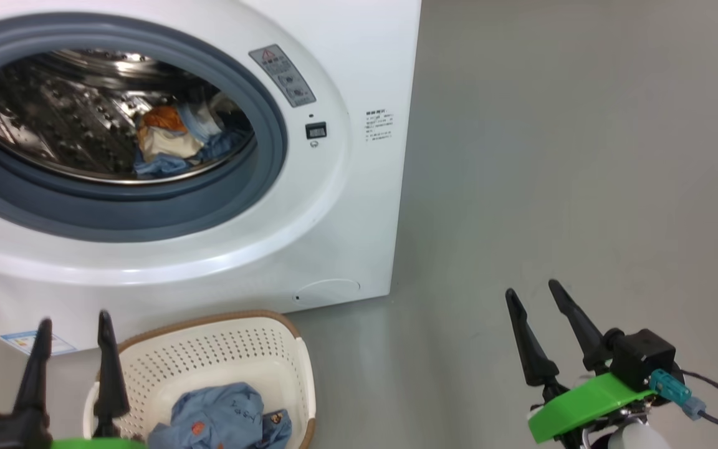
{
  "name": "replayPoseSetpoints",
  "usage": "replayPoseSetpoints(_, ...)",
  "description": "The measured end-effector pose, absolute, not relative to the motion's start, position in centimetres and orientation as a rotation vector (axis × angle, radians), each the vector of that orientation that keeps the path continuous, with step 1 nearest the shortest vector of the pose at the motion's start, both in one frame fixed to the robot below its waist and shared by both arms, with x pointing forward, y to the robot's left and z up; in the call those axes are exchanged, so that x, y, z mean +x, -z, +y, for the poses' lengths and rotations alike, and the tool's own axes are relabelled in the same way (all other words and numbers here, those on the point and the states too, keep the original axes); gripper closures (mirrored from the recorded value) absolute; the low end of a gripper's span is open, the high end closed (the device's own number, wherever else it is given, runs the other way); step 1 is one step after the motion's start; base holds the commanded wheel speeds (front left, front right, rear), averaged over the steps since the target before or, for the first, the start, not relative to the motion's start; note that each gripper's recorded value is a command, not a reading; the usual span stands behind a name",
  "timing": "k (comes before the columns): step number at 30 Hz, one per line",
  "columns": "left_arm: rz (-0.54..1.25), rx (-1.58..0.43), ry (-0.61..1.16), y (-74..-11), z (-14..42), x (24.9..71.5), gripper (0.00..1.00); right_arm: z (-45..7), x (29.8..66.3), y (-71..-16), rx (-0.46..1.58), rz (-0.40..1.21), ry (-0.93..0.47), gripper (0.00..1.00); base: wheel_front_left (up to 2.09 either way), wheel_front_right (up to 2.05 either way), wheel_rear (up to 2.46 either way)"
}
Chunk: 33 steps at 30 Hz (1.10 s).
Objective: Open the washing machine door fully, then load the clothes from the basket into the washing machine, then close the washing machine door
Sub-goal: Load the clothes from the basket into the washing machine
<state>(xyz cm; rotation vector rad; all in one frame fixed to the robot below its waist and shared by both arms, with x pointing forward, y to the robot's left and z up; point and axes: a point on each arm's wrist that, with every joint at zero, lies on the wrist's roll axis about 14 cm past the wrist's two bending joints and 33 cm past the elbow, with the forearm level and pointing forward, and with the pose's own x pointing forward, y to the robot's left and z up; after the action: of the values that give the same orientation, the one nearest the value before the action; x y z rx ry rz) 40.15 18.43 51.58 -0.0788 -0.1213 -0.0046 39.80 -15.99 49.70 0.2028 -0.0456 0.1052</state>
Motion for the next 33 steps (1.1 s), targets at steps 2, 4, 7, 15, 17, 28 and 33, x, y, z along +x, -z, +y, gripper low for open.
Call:
replayPoseSetpoints(2, -0.108, -0.08, -0.012, -51.2, 18.8, 39.3, 0.0, -16.0, 39.5, -49.8, 0.203, -0.048, -0.106, 0.0, 0.0, 0.0, 0.0)
replayPoseSetpoints(4, -0.097, -0.076, -0.025, -50.9, 19.0, 38.7, 0.0, -15.9, 39.1, -49.9, 0.203, -0.049, -0.107, 0.0, 0.0, 0.0, 0.0)
replayPoseSetpoints(7, -0.079, -0.089, -0.052, -50.4, 19.4, 37.7, 0.0, -15.8, 38.7, -50.1, 0.2, -0.056, -0.11, 0.0, 0.0, 0.0, 0.0)
replayPoseSetpoints(15, -0.028, -0.101, -0.1, -49.0, 20.0, 35.3, 0.0, -16.0, 37.6, -50.8, 0.186, -0.074, -0.108, 0.0, 0.0, 0.0, 0.0)
replayPoseSetpoints(17, -0.027, -0.105, -0.107, -48.9, 20.0, 35.1, 0.0, -16.0, 37.6, -50.9, 0.186, -0.077, -0.107, 0.0, 0.0, 0.0, 0.0)
replayPoseSetpoints(28, -0.002, -0.111, -0.111, -48.2, 19.7, 34.4, 0.0, -15.8, 37.7, -51.0, 0.186, -0.08, -0.113, 0.0, 0.0, 0.0, 0.0)
replayPoseSetpoints(33, 0.002, -0.108, -0.12, -48.1, 19.8, 34.3, 0.0, -15.8, 37.8, -50.9, 0.186, -0.078, -0.114, 0.0, 0.0, 0.0, 0.0)
